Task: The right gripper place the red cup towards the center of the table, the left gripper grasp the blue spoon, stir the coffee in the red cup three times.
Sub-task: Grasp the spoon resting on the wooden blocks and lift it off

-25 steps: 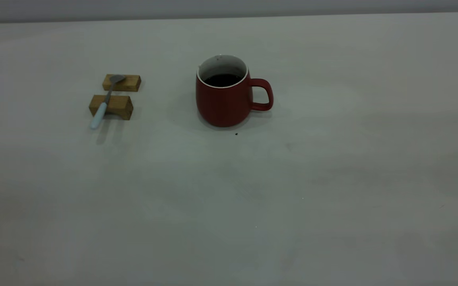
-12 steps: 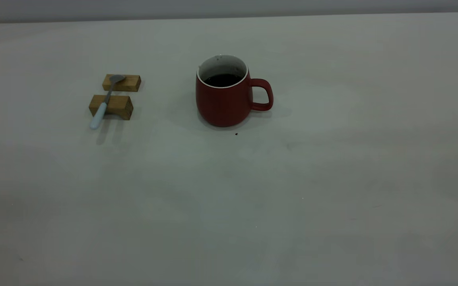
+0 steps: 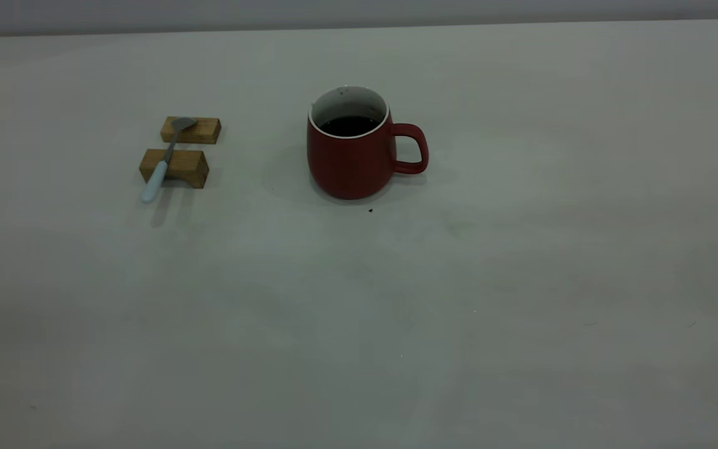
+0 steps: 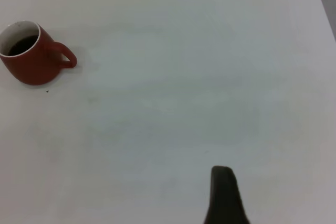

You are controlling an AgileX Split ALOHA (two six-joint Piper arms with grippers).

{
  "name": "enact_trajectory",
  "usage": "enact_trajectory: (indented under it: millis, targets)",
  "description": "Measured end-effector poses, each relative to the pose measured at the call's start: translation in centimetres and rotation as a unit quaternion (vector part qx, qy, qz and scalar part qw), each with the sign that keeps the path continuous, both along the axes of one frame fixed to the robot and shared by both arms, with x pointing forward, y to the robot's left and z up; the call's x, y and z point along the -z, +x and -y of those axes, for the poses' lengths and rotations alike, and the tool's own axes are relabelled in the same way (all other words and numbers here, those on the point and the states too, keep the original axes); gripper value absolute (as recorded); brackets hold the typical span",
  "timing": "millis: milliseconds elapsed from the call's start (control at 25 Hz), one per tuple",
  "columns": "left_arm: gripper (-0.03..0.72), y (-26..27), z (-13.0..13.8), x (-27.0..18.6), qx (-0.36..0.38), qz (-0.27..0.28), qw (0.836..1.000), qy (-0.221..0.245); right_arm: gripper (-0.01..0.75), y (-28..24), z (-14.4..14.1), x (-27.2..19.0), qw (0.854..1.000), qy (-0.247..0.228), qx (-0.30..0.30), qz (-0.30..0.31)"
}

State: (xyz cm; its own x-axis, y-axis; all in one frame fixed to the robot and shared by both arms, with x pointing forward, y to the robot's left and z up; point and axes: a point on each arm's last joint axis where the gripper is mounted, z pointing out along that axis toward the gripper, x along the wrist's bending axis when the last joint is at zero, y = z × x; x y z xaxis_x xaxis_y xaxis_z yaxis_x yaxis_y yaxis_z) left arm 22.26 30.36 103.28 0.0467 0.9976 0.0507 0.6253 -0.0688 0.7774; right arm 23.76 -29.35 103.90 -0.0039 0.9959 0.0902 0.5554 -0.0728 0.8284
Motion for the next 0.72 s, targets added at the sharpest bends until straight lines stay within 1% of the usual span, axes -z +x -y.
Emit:
enact_trajectory:
  millis: [400,480,560,720]
  targets:
    - [0.320,0.1,0.0,-0.2,-0.006,-0.001,1.000,-0.007,0.570,0.0,0.0,0.0,1.000,0.000,0.000,0.000]
    - [0.327,0.8,0.0,-1.0,-0.008,-0.012,1.000,-0.009,0.570,0.0,0.0,0.0,1.000,0.000,0.000,0.000]
    - [0.351,2.1,0.1,-1.9,-0.008,-0.041,0.999,-0.009,0.570,0.0,0.0,0.0,1.000,0.000,0.000,0.000]
    - [0.441,6.2,0.2,-3.3,-0.015,-0.104,0.994,-0.012,0.570,0.0,0.0,0.0,1.000,0.000,0.000,0.000]
